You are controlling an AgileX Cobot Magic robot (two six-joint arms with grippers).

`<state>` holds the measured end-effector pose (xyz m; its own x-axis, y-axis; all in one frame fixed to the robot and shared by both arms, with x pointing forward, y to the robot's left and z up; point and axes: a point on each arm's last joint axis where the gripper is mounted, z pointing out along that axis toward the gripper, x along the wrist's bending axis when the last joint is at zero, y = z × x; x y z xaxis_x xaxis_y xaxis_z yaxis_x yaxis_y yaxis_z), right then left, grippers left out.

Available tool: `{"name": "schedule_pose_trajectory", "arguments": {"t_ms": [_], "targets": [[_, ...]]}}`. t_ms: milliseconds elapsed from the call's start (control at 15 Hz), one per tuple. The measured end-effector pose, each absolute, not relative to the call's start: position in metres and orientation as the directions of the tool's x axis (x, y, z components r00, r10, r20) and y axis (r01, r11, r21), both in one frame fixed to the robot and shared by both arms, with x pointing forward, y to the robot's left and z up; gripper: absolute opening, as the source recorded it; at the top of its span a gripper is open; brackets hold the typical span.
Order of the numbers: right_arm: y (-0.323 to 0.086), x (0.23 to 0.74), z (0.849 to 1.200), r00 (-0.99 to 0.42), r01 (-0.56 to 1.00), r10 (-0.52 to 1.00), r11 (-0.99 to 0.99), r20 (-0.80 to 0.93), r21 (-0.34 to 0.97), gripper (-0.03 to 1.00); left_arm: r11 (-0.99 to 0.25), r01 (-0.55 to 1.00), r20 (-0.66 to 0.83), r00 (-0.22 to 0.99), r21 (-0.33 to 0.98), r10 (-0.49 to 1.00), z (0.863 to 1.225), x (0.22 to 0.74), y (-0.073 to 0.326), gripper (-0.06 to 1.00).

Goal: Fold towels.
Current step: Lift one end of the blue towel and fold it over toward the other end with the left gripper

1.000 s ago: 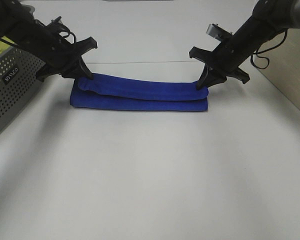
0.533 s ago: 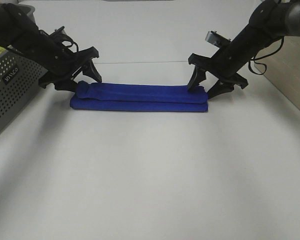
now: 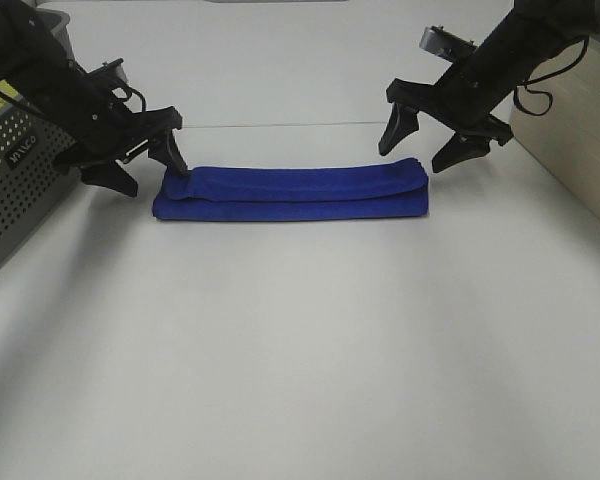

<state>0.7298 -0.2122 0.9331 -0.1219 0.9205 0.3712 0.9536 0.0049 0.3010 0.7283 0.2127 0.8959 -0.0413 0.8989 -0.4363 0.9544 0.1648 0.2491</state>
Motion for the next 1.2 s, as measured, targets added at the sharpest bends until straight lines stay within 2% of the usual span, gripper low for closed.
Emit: {"name": "schedule_pose_trajectory", "arguments": {"t_ms": [333,467,533,667,733,1000,1200], "targets": [[-0.212,0.729,0.933,-0.122,0.955,0.920,0.008,0.372,0.295,0.77,0.173,0.957,-0.462,-0.048,0.232,0.886,0.873,0.729,0.196,0.71],[-0.212,0.729,0.933,-0.123,0.955,0.920,0.008,0.372,0.296,0.77,0.180,0.953,-0.466,-0.049,0.242,0.884,0.871,0.731,0.194,0.65],[-0.212,0.729,0.933,-0.123,0.955,0.920,0.008,0.372,0.296,0.77,0.187,0.952,-0.468,-0.053,0.244,0.882,0.870,0.731,0.194,0.55],[-0.212,0.729,0.933,-0.123,0.955,0.920,0.008,0.372,0.296,0.77,0.190,0.954,-0.470,-0.061,0.233,0.881,0.864,0.731,0.194,0.21],[-0.212,0.729,0.933,-0.123,0.955,0.920,0.008,0.372,0.296,0.77,0.192,0.953,-0.471,-0.063,0.233,0.880,0.864,0.731,0.194,0.09],[-0.212,0.729,0.933,-0.123,0.956,0.920,0.009,0.372,0.294,0.77,0.182,0.950,-0.439,-0.055,0.253,0.897,0.871,0.732,0.204,0.08],[-0.213,0.728,0.933,-0.126,0.957,0.922,0.015,0.366,0.290,0.77,0.175,0.932,-0.365,-0.051,0.316,0.929,0.898,0.735,0.224,0.08]]}}
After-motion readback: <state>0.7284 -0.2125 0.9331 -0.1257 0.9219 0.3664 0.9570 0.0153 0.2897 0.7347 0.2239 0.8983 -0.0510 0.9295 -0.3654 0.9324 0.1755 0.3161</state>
